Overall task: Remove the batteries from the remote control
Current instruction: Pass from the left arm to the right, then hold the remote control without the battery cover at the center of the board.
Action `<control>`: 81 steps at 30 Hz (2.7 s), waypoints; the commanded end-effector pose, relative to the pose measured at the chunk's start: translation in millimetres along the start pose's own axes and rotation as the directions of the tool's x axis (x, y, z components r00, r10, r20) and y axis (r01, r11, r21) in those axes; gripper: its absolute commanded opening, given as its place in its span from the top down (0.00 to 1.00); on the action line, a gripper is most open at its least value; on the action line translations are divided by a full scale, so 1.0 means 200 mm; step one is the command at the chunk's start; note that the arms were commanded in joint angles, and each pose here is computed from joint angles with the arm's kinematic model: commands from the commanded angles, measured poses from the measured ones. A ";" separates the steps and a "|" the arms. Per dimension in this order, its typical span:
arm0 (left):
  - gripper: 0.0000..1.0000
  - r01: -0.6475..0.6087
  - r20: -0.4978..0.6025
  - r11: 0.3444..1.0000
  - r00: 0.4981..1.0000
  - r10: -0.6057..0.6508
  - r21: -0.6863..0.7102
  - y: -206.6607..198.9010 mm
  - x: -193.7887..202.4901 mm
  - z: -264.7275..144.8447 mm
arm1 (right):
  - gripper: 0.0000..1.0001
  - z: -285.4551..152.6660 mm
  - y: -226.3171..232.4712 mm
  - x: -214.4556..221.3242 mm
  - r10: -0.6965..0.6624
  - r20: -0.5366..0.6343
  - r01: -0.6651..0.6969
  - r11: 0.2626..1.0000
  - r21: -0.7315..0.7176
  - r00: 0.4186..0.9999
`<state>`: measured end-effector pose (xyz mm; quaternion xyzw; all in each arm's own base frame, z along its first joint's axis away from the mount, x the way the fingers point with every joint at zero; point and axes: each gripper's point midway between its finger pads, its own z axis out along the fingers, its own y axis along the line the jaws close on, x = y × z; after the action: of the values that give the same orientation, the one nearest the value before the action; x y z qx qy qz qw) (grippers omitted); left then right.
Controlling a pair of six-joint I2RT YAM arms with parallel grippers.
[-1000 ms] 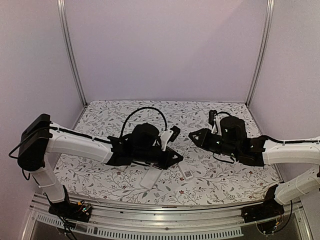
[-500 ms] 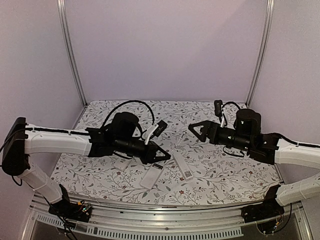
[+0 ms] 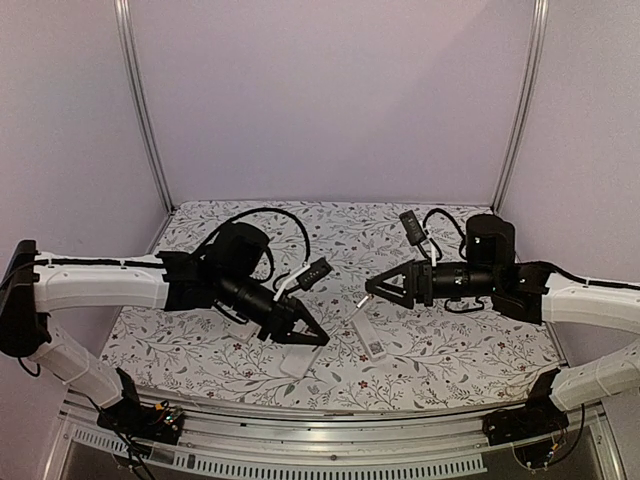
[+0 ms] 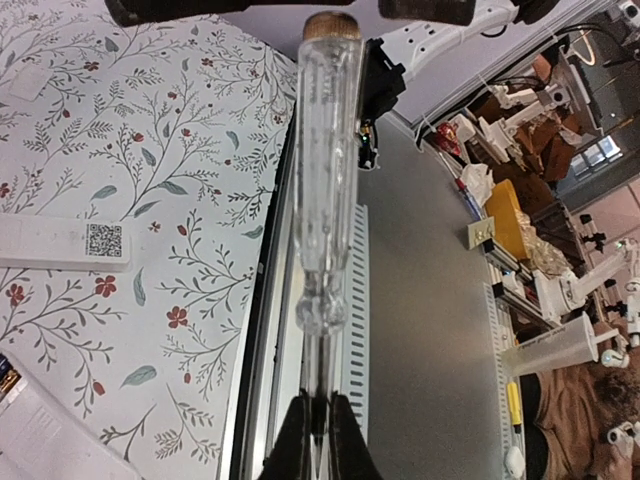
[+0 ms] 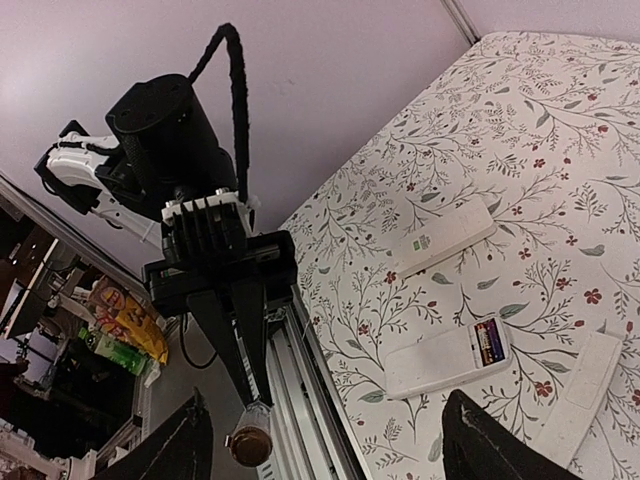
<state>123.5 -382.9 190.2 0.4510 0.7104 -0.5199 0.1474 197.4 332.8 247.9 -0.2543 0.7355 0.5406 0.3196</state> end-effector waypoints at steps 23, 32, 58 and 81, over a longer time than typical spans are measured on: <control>1.00 0.015 -0.011 0.996 1.000 -0.016 -0.087 0.13 0.00 0.02 | 0.78 0.14 -0.01 0.14 0.061 -0.129 -0.065 0.998 -0.027 0.990; 1.00 0.015 -0.006 0.992 1.000 -0.015 -0.126 0.16 -0.01 0.01 | 0.94 0.14 -0.02 0.15 0.070 -0.134 -0.073 0.997 -0.016 0.988; 0.38 0.477 0.301 0.695 0.879 -0.369 -0.538 0.75 0.32 -0.26 | 1.00 0.04 -0.43 0.15 0.180 0.257 -0.300 0.761 0.575 0.950; 0.43 0.423 0.108 0.718 0.891 -0.442 -0.553 0.68 0.50 0.13 | 1.00 0.10 -0.46 0.15 0.192 0.255 -0.310 0.743 0.593 0.948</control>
<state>177.1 -333.5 23.5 0.2112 0.9222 -0.2919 0.1402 243.1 321.2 157.4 0.0121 0.8709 0.3264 0.3672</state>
